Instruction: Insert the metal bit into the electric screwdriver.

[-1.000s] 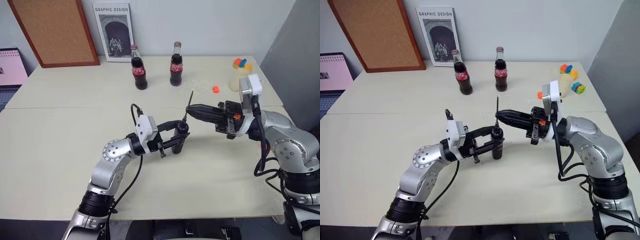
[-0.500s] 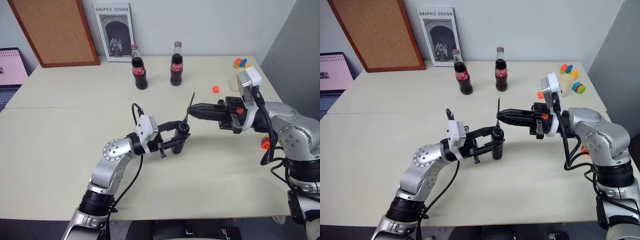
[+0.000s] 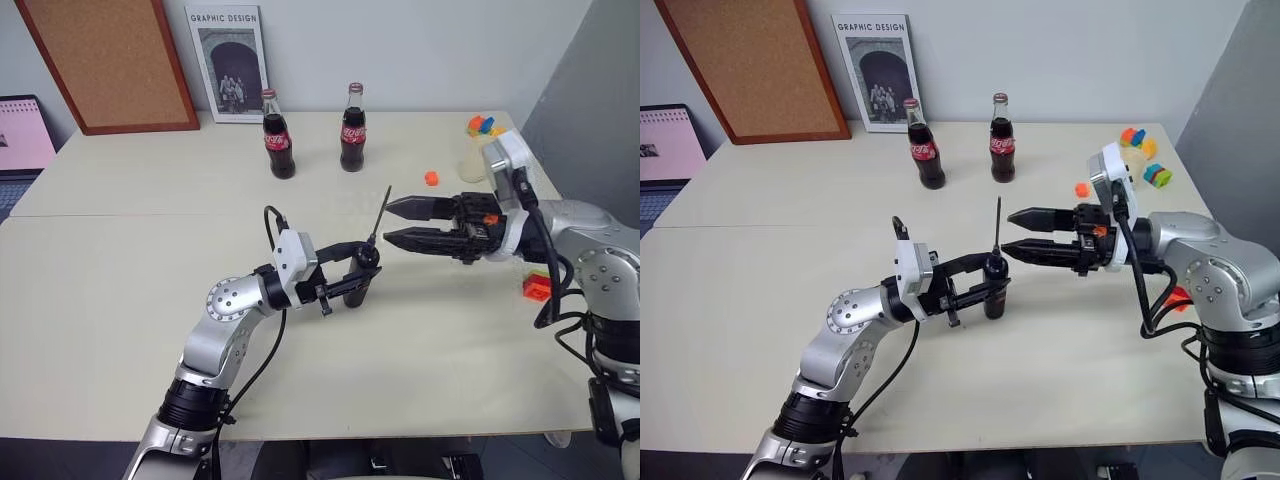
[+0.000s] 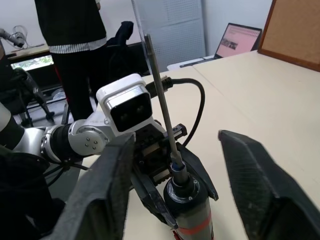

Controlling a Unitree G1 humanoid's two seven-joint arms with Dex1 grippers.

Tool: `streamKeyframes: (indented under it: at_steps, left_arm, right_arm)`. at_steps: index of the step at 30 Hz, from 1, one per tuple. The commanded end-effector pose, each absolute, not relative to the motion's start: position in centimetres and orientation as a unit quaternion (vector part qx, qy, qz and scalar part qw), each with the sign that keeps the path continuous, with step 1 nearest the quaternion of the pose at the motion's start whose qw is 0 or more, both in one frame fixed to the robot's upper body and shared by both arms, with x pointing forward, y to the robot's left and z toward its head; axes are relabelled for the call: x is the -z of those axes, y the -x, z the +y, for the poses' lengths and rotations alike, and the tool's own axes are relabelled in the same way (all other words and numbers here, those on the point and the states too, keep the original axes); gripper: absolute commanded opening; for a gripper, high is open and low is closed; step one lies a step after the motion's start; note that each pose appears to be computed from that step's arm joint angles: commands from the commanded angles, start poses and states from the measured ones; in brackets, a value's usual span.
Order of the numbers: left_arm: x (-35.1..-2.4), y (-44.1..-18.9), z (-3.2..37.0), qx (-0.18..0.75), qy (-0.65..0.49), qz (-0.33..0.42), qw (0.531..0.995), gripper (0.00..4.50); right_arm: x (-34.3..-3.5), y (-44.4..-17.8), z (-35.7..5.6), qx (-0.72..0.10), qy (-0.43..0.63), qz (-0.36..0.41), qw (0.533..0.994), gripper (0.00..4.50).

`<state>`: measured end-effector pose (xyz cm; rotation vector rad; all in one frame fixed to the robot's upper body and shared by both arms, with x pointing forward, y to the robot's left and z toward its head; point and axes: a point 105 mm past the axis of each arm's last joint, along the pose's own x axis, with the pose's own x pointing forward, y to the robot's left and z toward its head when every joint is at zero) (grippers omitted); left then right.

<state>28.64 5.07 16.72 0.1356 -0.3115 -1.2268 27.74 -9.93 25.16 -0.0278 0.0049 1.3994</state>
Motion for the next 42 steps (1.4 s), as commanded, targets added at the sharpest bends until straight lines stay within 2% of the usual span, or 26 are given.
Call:
streamKeyframes:
  at_steps: [1,5,12,15,18,19,23,27,33,36,38,42]
  left_arm:
    - [-18.2,-29.3,5.6,0.557,-0.072,-0.164,0.811,1.62]
    - [-20.0,-30.7,6.3,0.531,-0.112,-0.185,0.819,1.62]
    - [-21.9,-34.6,8.8,0.470,-0.309,-0.159,0.812,1.62]
    - [-19.9,-36.2,9.9,0.467,-0.416,-0.087,0.776,1.62]
    - [-17.4,-36.7,9.9,0.494,-0.455,-0.019,0.740,1.62]
    - [-16.3,-36.6,9.6,0.516,-0.476,0.001,0.712,1.62]
    - [-14.1,-37.1,8.7,0.551,-0.520,0.036,0.652,1.62]
    - [-12.9,-37.6,7.8,0.572,-0.573,0.050,0.584,1.62]
    - [-12.0,-37.9,7.4,0.580,-0.599,0.047,0.551,1.62]
    - [-11.9,-38.3,7.2,0.572,-0.598,0.046,0.560,1.62]
    - [-11.9,-38.4,7.2,0.567,-0.600,0.043,0.563,2.33]
    - [-12.0,-38.5,7.2,0.566,-0.597,0.041,0.567,3.13]
  right_arm:
    - [-26.3,-26.8,-11.0,-0.627,0.031,-0.022,0.778,3.77]
    - [-26.7,-26.1,-11.9,-0.607,0.029,-0.033,0.794,4.50]
    - [-26.1,-24.7,-12.8,-0.563,0.076,-0.030,0.823,4.50]
    - [-25.3,-24.2,-12.6,-0.541,0.145,-0.029,0.828,4.50]
    - [-24.4,-23.8,-12.3,-0.531,0.219,-0.011,0.819,4.50]
    - [-24.2,-23.5,-12.2,-0.531,0.235,-0.006,0.814,4.50]
    - [-22.9,-23.4,-12.1,-0.528,0.277,0.021,0.803,4.50]
    - [-20.3,-23.8,-13.3,-0.510,0.323,0.099,0.791,4.50]
    - [-19.6,-24.5,-13.5,-0.495,0.318,0.117,0.800,4.50]
    - [-19.4,-24.6,-13.5,-0.494,0.318,0.121,0.800,4.50]
    - [-19.5,-24.8,-13.5,-0.493,0.317,0.120,0.801,4.50]
    - [-19.8,-25.2,-13.6,-0.489,0.319,0.113,0.804,4.50]
